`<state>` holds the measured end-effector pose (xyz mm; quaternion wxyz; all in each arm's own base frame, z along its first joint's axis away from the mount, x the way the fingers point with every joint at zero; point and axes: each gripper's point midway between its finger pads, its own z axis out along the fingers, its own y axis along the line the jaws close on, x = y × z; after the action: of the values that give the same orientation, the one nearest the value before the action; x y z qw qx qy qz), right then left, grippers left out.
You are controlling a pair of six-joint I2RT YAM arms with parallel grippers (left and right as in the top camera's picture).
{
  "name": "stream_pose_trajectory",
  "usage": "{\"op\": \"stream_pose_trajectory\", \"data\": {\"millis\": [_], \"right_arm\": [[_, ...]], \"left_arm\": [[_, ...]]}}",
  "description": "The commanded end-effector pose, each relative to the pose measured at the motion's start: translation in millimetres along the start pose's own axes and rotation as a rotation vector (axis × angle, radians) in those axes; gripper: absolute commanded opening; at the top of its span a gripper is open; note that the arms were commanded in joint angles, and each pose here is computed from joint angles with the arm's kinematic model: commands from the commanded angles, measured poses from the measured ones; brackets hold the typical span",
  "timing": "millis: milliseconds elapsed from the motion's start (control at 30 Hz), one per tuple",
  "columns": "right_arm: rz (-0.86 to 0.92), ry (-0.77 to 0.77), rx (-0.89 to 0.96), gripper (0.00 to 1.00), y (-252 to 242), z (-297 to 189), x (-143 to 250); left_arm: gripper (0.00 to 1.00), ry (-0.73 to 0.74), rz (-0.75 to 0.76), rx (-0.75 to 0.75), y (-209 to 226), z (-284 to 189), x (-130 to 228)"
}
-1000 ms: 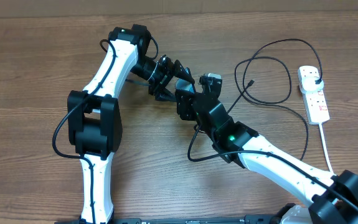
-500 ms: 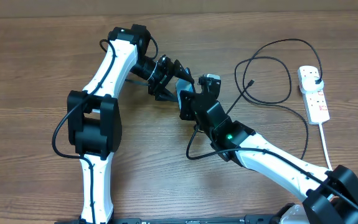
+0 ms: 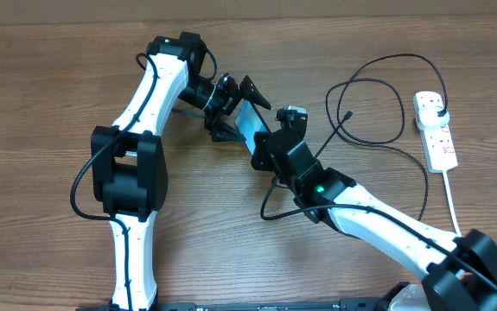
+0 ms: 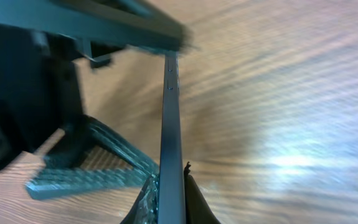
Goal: Plug charger to phone and switch on socket
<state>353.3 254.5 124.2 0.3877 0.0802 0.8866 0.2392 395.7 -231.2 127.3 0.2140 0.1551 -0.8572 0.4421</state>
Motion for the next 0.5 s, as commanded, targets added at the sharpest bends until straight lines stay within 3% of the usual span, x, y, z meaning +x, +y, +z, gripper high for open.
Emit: {"op": "stream_pose_trajectory", "data": {"millis": [0, 267, 467], "right_arm": [[0.039, -0.116, 0.029, 0.04, -8.6, -34.0, -48.5], [0.334, -0.218, 0.228, 0.04, -104.0, -115.6, -102.8], [0.466, -0.251, 0.148, 0.04, -125.7, -148.4, -127.4]], "left_arm": [[0.98, -0.036, 0.097, 0.050, -9.0, -30.4, -2.9], [0.94, -0.281, 0.273, -0.117, -6.3, -134.2, 28.9], [0.89, -0.629, 0.316, -0.422, 14.0, -228.9, 90.6]]}}
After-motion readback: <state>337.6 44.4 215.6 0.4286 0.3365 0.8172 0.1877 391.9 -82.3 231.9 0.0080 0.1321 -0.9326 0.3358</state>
